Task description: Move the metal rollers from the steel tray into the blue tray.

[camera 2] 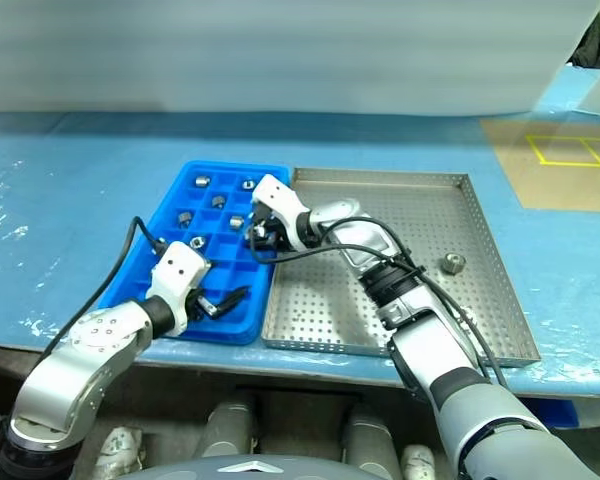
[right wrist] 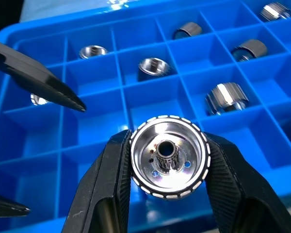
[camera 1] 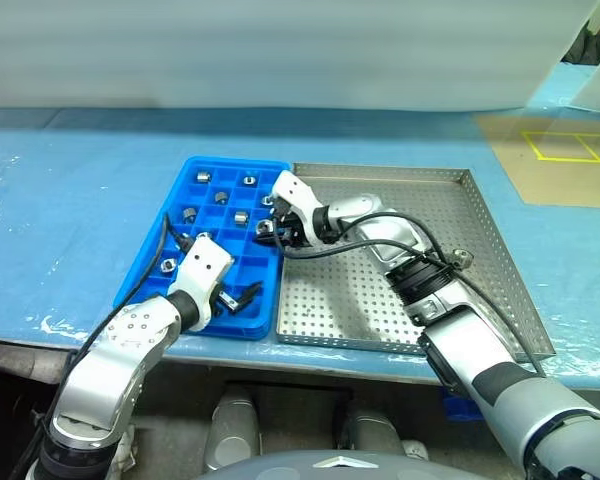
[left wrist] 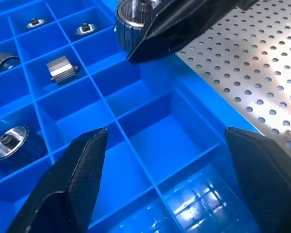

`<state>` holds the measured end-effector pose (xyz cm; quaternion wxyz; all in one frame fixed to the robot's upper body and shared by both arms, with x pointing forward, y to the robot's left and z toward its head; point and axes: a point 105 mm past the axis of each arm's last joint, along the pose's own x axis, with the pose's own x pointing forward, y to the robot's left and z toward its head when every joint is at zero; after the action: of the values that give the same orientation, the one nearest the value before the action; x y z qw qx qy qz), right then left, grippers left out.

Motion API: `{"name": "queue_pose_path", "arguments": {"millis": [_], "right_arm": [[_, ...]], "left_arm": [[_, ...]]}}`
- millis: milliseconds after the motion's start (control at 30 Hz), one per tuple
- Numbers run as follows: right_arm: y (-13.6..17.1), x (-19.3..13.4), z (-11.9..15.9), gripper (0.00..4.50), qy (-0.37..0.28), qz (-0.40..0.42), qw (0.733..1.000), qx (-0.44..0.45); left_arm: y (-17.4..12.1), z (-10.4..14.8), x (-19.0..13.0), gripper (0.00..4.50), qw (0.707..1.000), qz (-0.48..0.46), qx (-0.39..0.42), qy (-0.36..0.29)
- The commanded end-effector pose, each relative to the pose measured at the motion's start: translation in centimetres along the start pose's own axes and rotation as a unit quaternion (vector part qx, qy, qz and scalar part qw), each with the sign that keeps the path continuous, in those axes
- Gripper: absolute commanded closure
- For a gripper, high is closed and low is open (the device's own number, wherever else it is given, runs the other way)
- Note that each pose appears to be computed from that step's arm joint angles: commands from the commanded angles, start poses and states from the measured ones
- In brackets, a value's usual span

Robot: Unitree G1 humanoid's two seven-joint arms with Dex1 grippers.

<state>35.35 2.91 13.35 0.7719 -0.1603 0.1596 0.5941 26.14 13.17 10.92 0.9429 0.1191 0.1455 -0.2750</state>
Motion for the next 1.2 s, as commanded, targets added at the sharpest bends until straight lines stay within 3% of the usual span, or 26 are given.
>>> {"name": "queue_pose_path", "arguments": {"millis": [33, 367, 733, 1033, 1200], "right_arm": [[1.3, 0.6, 2.4, 2.79, -0.025, 0.032, 0.998, -0.041], [2.8, 2.3, 2.6, 2.79, -0.024, 0.057, 0.997, -0.042], [2.2, 3.9, 0.4, 2.79, 0.016, 0.034, 0.999, -0.007], [4.9, 4.6, 0.0, 2.79, 0.009, 0.082, 0.997, -0.006], [4.7, 5.2, -0.7, 2.79, 0.019, 0.058, 0.998, -0.008]], "left_arm": [[0.2, 0.7, -1.4, 0.43, 0.999, 0.03, -0.008, -0.019], [0.8, -0.6, -2.6, 0.43, 0.997, 0.073, -0.024, 0.001], [0.5, -0.9, -2.8, 0.43, 0.996, 0.086, -0.033, 0.006], [0.5, -0.9, -2.4, 0.43, 0.996, 0.081, -0.03, 0.006], [0.6, -0.9, -2.3, 0.43, 0.996, 0.079, -0.029, 0.004]]}}
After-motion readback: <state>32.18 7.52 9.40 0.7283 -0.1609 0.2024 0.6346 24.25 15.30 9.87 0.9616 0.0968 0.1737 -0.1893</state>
